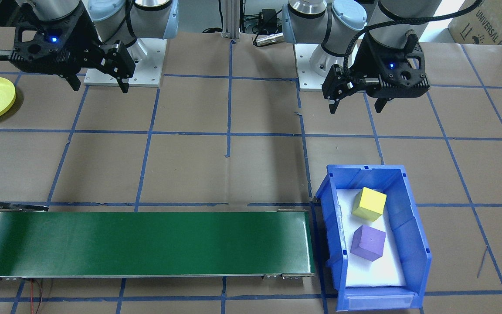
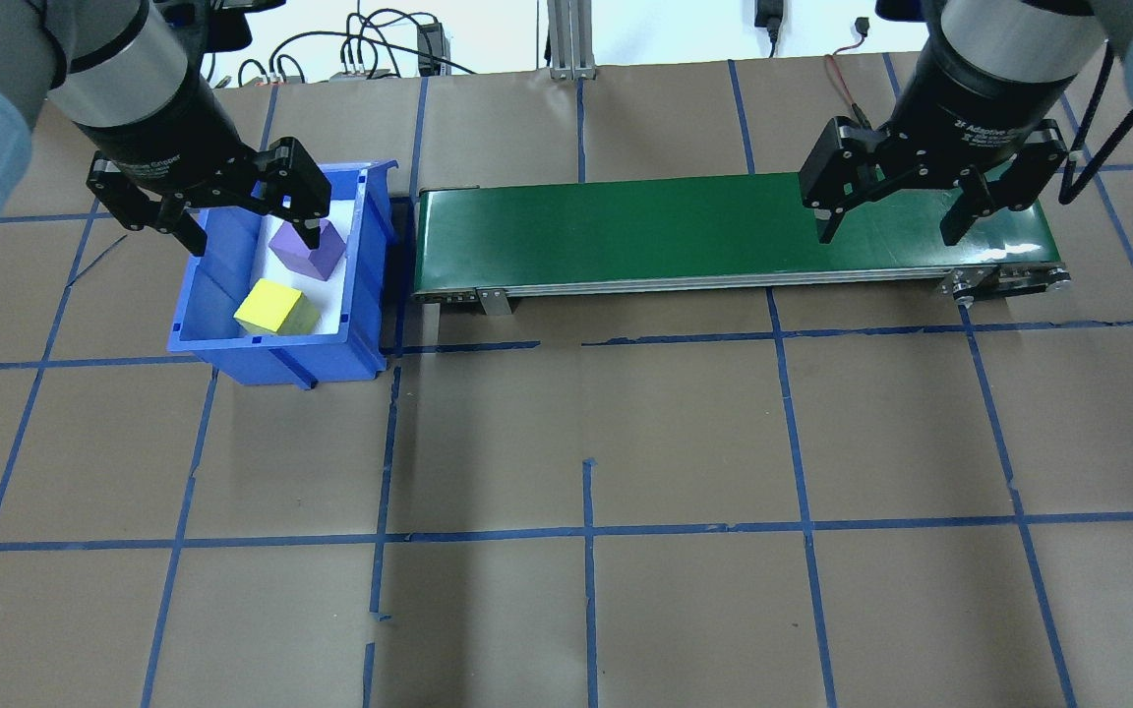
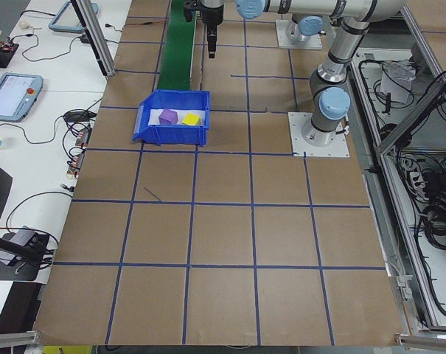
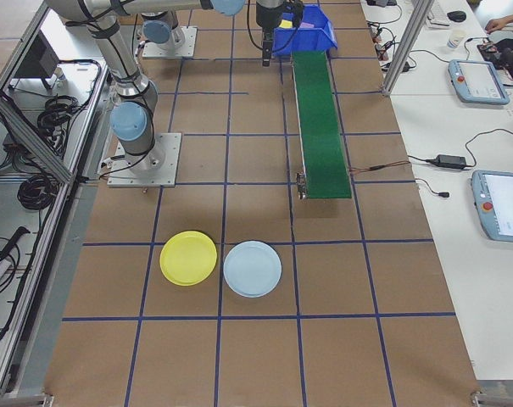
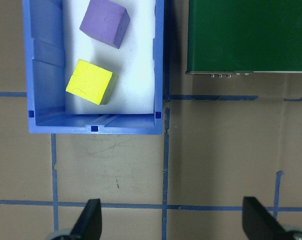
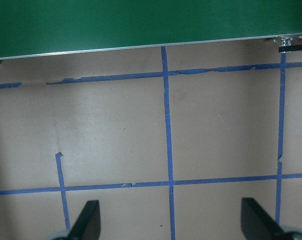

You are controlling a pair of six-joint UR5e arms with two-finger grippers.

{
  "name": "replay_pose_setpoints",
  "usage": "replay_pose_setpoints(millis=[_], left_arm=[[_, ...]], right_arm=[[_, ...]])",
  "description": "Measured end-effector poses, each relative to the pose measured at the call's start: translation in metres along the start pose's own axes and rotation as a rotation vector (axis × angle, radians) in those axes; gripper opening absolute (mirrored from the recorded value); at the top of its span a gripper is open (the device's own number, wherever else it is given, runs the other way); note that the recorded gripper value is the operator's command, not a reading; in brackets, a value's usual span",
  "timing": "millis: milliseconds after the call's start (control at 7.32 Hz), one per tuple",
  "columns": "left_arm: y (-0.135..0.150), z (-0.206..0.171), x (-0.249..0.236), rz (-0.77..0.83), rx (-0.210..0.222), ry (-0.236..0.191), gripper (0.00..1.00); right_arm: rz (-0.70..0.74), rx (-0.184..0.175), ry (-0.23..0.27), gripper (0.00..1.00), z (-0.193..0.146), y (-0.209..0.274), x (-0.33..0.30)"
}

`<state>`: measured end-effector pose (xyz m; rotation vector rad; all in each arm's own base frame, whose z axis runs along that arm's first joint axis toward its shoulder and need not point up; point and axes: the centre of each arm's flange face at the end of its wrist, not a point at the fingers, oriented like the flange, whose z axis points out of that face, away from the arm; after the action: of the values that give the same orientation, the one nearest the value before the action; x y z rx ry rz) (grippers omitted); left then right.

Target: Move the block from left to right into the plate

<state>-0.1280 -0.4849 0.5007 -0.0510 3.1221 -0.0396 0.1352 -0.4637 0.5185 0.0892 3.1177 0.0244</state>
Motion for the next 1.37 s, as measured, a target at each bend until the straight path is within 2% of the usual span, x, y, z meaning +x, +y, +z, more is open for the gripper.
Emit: replay_pose_setpoints(millis=[683, 820, 1093, 1366], left_arm=[[-0.001, 0.000, -0.005, 0.008, 0.000, -0.002, 1.00], [-0.005, -0.002, -0.019, 0.023, 0.005, -0.001, 1.00], [-0.018, 0.002, -0.085, 0.029, -0.001, 0.008, 1.00], [-0.042, 0.046, -0.137, 0.081, -0.070, 0.029, 1.00]], right_arm=[[-0.009, -0.001, 0.002, 1.00, 0.001, 0.001, -0.002], [-0.010, -0.001, 0.002, 1.00, 0.001, 0.000, -0.002], [-0.011, -0.001, 0.001, 1.00, 0.001, 0.000, -0.001], [-0.012, -0.002, 0.001, 1.00, 0.001, 0.000, -0.001]])
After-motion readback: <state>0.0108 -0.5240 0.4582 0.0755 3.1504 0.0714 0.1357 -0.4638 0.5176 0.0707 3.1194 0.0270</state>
